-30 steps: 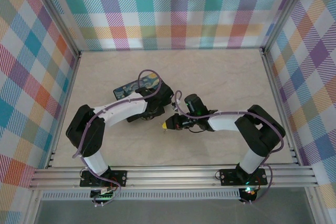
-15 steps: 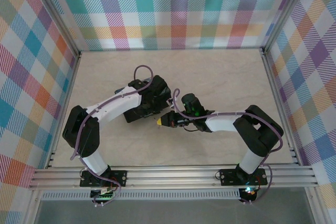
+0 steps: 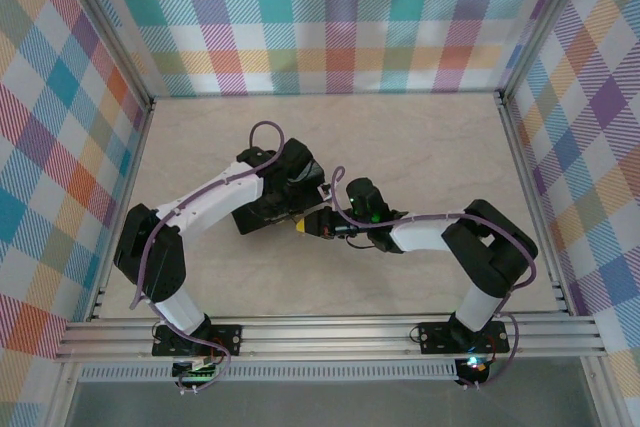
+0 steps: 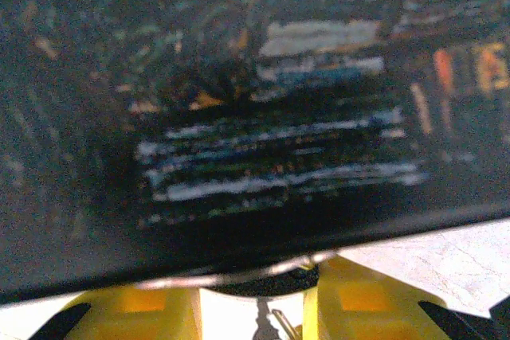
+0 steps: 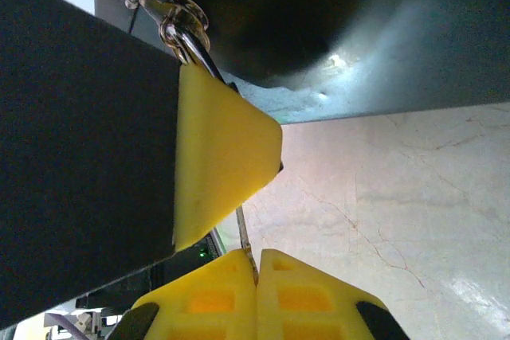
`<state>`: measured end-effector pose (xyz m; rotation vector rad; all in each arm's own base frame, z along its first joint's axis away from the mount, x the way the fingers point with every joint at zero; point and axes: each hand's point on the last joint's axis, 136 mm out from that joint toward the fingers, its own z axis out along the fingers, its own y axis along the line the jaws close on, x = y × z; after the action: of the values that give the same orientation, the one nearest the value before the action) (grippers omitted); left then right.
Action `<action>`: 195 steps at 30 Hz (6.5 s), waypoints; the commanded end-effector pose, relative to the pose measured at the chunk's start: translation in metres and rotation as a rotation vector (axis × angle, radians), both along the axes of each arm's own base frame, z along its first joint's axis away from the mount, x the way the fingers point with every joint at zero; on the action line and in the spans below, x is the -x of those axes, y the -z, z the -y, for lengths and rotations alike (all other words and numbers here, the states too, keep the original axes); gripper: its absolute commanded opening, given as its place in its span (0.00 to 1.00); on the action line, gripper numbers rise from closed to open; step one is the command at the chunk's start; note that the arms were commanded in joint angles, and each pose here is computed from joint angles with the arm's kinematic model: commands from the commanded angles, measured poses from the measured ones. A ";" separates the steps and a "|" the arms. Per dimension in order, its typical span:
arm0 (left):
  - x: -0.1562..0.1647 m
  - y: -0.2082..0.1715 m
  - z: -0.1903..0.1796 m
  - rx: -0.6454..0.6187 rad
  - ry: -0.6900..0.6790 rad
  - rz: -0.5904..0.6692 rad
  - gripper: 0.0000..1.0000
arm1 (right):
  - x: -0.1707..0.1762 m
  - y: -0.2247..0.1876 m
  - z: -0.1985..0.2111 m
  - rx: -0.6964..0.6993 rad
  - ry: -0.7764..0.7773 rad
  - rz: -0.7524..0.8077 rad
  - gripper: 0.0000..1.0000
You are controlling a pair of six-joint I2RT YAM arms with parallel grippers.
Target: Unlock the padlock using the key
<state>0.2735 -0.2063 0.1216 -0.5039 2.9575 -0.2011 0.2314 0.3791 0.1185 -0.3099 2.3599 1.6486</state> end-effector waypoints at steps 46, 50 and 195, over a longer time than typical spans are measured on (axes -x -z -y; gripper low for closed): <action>0.003 -0.029 -0.005 0.158 -0.080 -0.002 0.00 | -0.008 -0.019 -0.022 -0.193 0.074 0.114 0.00; 0.002 -0.030 -0.006 0.166 -0.088 -0.004 0.00 | -0.009 -0.022 -0.021 -0.208 0.083 0.132 0.00; 0.016 -0.054 -0.021 0.307 -0.079 -0.026 0.00 | -0.023 -0.065 -0.042 -0.445 -0.109 0.147 0.00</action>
<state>0.2643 -0.1690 0.1577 -0.7324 2.9223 -0.5012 0.2365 0.4168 0.1432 -0.4741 1.9969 2.0349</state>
